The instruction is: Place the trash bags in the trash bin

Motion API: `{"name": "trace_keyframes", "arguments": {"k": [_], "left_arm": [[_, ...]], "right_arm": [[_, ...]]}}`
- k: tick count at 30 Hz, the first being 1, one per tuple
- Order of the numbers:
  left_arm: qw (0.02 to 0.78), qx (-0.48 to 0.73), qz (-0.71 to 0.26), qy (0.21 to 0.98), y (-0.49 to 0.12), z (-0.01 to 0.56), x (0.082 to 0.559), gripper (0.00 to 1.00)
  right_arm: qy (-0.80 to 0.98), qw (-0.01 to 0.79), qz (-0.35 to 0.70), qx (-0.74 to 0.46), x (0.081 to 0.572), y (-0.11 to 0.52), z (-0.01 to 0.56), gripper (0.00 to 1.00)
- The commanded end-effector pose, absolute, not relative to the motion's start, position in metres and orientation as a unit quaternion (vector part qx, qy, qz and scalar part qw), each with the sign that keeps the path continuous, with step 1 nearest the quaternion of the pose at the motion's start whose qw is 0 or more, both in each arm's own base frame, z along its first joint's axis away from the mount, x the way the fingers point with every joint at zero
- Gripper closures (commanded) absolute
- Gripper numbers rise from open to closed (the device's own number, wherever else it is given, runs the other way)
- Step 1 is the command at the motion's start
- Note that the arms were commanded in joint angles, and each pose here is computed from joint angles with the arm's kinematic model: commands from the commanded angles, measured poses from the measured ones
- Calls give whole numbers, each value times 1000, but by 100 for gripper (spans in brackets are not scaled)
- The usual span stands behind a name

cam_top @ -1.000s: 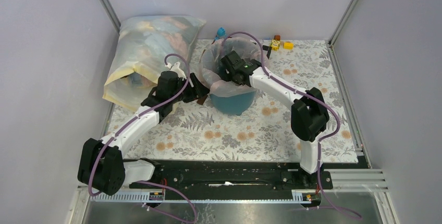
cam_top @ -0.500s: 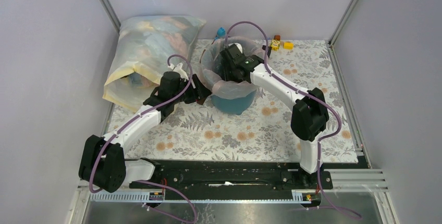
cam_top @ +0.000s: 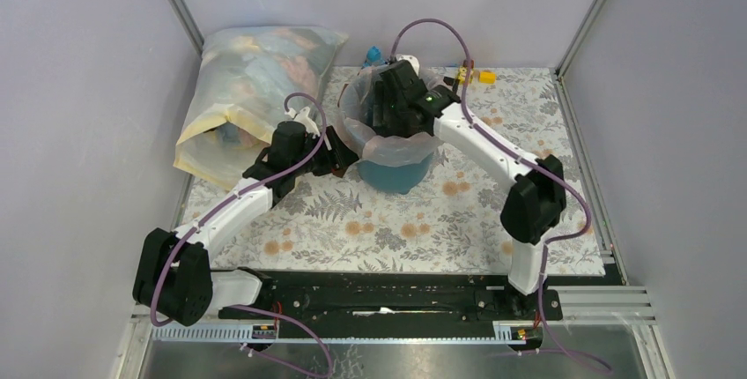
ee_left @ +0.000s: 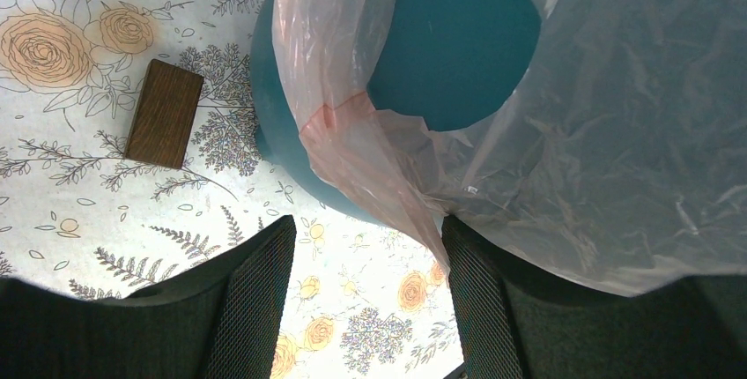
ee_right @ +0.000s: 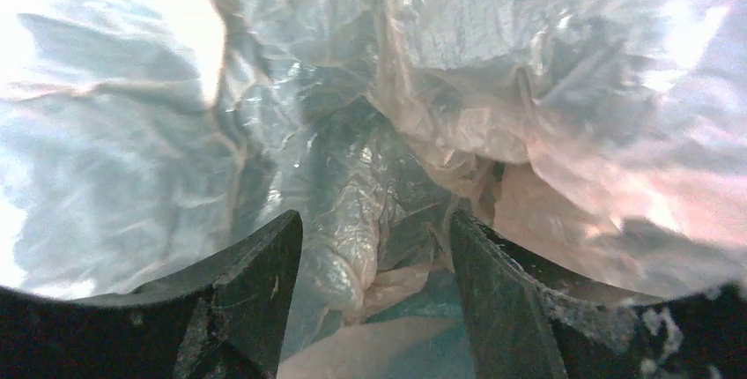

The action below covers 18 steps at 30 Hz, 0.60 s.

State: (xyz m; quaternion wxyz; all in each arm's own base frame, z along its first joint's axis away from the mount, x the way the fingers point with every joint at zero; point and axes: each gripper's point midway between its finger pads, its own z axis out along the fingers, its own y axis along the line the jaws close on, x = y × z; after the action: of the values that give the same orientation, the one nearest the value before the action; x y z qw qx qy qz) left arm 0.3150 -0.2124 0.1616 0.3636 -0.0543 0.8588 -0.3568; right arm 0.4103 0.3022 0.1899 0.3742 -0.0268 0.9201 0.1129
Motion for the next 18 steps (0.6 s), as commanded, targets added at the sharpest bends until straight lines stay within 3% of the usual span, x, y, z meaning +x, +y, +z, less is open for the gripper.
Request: {"name": "trace_keyframes", "arguments": {"k": [1,10,18], "left_arm": [[395,-40,-368,841,-217,184,324,35],[410,-36,-350,841,-209,198,321,34],[429,-36,-344,835,-203,217,320,33]], "right_arm": [[875,443,190,-31,399,303,285,29],[843,520,139,-22,379,233,343,27],[831,540,128,46,377,157,351,25]]}}
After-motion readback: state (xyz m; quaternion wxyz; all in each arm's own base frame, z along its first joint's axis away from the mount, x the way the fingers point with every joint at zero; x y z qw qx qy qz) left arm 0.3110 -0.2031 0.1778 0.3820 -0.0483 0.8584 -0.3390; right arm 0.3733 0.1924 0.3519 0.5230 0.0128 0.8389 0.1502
